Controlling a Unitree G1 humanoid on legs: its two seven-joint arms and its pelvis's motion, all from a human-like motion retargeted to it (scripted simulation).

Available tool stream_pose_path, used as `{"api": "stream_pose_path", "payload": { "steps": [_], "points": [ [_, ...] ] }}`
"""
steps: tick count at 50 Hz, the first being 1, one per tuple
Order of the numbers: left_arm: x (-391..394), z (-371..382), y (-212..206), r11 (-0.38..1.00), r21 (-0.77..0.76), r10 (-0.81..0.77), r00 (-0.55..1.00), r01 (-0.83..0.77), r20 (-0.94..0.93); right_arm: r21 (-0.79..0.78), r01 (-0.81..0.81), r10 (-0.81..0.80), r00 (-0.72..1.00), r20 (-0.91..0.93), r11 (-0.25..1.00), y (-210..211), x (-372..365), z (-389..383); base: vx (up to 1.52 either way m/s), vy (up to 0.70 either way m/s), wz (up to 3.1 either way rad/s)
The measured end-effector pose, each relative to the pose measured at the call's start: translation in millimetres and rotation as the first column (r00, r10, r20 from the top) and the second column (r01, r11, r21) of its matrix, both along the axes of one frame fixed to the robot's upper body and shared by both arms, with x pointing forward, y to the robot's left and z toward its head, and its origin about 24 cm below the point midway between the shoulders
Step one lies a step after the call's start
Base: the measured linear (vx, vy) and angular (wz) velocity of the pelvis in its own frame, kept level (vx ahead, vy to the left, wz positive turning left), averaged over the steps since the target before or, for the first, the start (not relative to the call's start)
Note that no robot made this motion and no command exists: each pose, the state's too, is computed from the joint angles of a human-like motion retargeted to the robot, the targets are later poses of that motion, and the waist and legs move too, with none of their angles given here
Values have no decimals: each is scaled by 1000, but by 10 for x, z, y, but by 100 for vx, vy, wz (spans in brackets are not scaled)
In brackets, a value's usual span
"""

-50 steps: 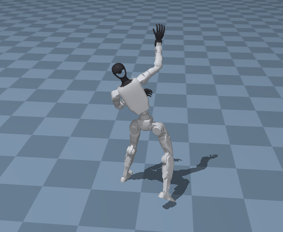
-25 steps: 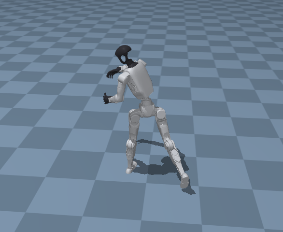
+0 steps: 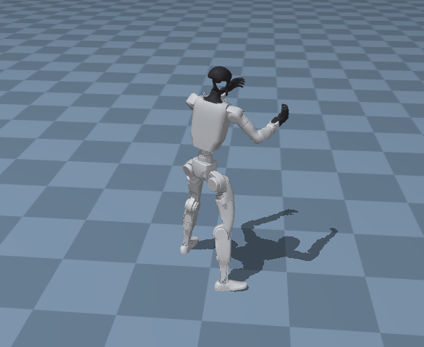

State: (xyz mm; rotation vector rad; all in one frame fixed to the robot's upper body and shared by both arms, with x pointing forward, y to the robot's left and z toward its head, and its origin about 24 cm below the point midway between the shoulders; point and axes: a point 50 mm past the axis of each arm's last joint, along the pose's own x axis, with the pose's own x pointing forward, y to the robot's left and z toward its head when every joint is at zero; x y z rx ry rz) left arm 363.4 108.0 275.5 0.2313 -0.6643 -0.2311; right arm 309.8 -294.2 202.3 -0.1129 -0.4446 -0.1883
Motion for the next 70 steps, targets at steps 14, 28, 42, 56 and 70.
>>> {"api": "stream_pose_path", "payload": {
  "steps": [14, 28, 42, 56, 70],
  "points": [
    [-12, -557, -492, 982, 154, -77, 971, 114, -227, 225, 43, -19, 994, -109, 973, -54, -55, -522, 6, -34, -163],
    [-324, -842, -1151, 907, 232, -284, 917, 352, -282, 661, 312, -318, 941, -116, 683, -1017, -918, -946, 17, -10, -156],
    [-652, -1231, -822, 862, 49, -441, 793, 505, -420, 820, 444, -867, 483, 121, 362, -1756, -1885, -220, 1, 8, -8],
    [-1034, -1993, -99, 869, -334, -488, 526, 365, -697, 668, 660, -880, -19, 475, 346, -1111, -2137, 1024, -9, 31, 217],
    [-834, -1670, -1137, 712, -18, -554, 545, 702, -630, 490, 678, -812, 288, 508, 547, -1213, -1463, 1944, 9, 31, 273]
  ]
}}
